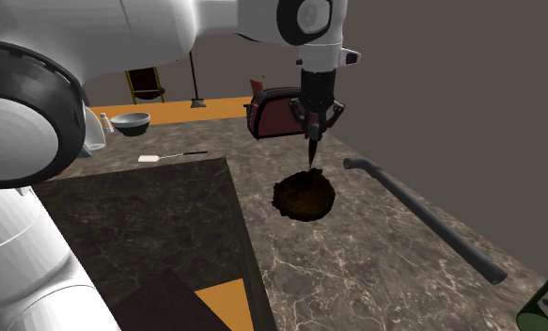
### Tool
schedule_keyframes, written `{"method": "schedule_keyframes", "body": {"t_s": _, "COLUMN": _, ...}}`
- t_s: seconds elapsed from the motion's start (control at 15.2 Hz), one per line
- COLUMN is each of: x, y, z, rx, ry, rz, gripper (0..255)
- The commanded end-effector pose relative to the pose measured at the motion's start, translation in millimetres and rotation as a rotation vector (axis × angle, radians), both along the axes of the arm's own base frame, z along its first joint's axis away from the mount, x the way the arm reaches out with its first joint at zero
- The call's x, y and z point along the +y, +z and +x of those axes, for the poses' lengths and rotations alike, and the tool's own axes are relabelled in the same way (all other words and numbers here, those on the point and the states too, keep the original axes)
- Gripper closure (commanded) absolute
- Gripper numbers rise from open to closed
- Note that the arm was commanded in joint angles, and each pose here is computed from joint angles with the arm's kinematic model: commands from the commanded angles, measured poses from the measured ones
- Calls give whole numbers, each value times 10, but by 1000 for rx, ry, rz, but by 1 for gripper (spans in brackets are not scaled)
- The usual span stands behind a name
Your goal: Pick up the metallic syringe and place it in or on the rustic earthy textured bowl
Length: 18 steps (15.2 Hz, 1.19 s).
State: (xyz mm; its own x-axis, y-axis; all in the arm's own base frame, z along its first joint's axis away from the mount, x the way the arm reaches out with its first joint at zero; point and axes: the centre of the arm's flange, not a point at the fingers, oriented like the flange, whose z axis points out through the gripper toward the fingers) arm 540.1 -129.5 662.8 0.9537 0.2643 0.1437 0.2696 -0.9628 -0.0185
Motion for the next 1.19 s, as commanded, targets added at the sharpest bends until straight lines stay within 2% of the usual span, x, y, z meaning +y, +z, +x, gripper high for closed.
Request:
{"method": "schedule_keyframes", "body": {"t_s": 0.0, "x": -11, "y": -113, "z": 6, "rx": -1, "ry": 0, "rz": 0, "gripper": 255}}
{"method": "schedule_keyframes", "body": {"t_s": 0.59, "x": -11, "y": -588, "z": 6, "rx": -1, "ry": 0, "rz": 0, "gripper": 255}}
{"method": "schedule_keyframes", "body": {"t_s": 1.12, "x": -11, "y": -612, "z": 6, "rx": -1, "ry": 0, "rz": 0, "gripper": 255}}
